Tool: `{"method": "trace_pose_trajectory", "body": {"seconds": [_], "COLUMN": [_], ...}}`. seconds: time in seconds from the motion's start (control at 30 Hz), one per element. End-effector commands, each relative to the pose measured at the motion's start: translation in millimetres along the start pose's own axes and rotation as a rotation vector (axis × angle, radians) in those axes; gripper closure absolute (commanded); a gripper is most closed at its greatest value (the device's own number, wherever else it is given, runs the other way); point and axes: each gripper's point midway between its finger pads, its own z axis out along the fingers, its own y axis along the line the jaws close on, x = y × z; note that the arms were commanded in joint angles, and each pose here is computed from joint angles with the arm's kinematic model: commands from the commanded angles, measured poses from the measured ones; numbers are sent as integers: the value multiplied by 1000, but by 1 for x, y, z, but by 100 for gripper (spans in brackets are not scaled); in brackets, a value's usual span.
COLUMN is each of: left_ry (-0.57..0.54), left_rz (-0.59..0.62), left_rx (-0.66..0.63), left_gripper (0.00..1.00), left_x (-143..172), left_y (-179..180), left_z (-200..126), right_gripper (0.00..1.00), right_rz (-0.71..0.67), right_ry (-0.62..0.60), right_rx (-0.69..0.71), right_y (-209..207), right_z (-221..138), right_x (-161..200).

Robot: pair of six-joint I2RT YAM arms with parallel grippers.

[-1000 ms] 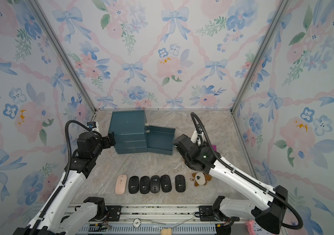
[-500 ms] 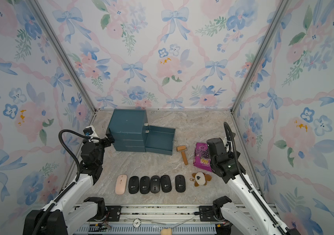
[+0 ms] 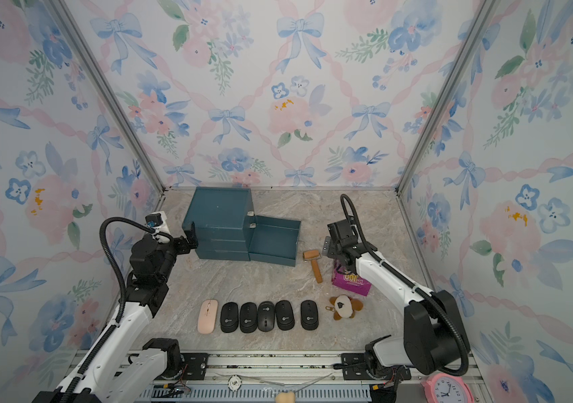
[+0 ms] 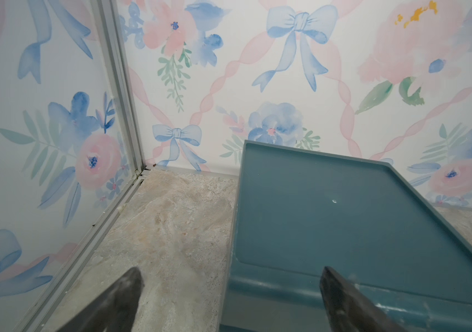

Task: Take the mice out of the drawer
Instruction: Close the drawer of the storage box.

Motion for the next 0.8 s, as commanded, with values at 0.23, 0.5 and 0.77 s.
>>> {"method": "trace_pose_trajectory", "body": {"seconds": [0.23,0.5,0.77], "left_ry": [193,349,371], "left_rz": [6,-38,-57], "left_rx": [189,451,550], "left_gripper": [2,2,2], "left_x": [11,23,26], "left_y": [-19,-50,-65], "left_z": [41,56,52], "right_gripper": [4,4,4], "right_rz": [-123,-187,-263], "right_ry": [140,233,268], "right_rx": [-197,-374,-527], "right_y": [92,153,233], "right_z": [57,69,57], "right_x": [4,17,28]}}
